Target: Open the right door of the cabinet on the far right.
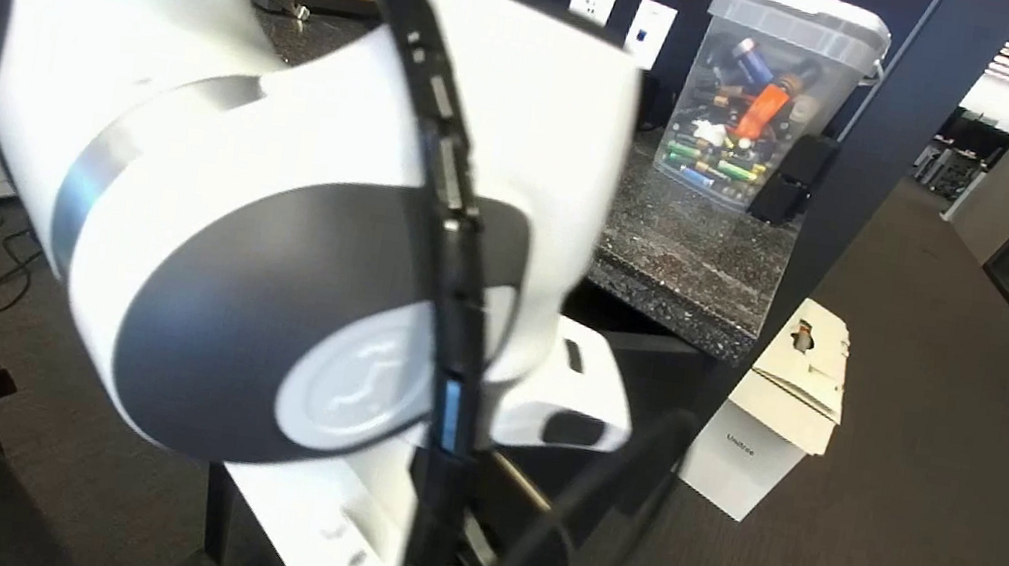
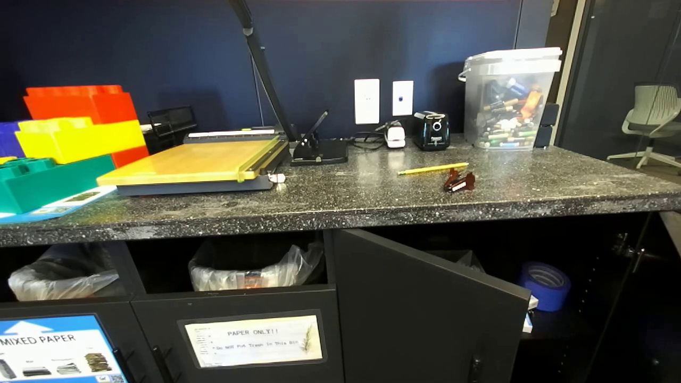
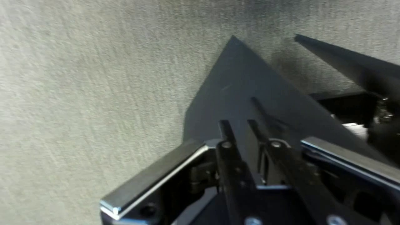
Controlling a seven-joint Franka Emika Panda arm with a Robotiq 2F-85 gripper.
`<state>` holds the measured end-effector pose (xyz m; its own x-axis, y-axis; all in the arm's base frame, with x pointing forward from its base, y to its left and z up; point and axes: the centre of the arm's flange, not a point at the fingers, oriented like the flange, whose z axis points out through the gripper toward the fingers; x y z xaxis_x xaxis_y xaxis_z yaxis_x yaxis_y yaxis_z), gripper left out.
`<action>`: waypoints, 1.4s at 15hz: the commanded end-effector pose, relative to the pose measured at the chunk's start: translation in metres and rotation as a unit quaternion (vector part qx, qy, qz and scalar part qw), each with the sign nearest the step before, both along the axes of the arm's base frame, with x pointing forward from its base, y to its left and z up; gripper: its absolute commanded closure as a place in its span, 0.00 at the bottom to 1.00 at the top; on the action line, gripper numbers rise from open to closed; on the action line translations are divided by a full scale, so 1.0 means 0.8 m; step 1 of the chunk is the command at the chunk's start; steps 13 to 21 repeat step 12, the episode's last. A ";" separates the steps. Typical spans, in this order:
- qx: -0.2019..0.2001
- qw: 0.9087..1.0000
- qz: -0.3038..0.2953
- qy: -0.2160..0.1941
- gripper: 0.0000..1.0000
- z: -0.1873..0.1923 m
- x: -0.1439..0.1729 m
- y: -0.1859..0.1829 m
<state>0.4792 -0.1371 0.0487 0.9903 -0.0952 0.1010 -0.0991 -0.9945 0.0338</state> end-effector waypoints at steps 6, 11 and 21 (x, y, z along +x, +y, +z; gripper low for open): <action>-0.146 0.971 -0.153 0.113 0.56 0.111 0.028 -0.164; -0.167 0.958 -0.175 0.156 0.46 0.117 0.033 -0.149; -0.175 0.955 -0.180 0.160 0.38 0.119 0.037 -0.149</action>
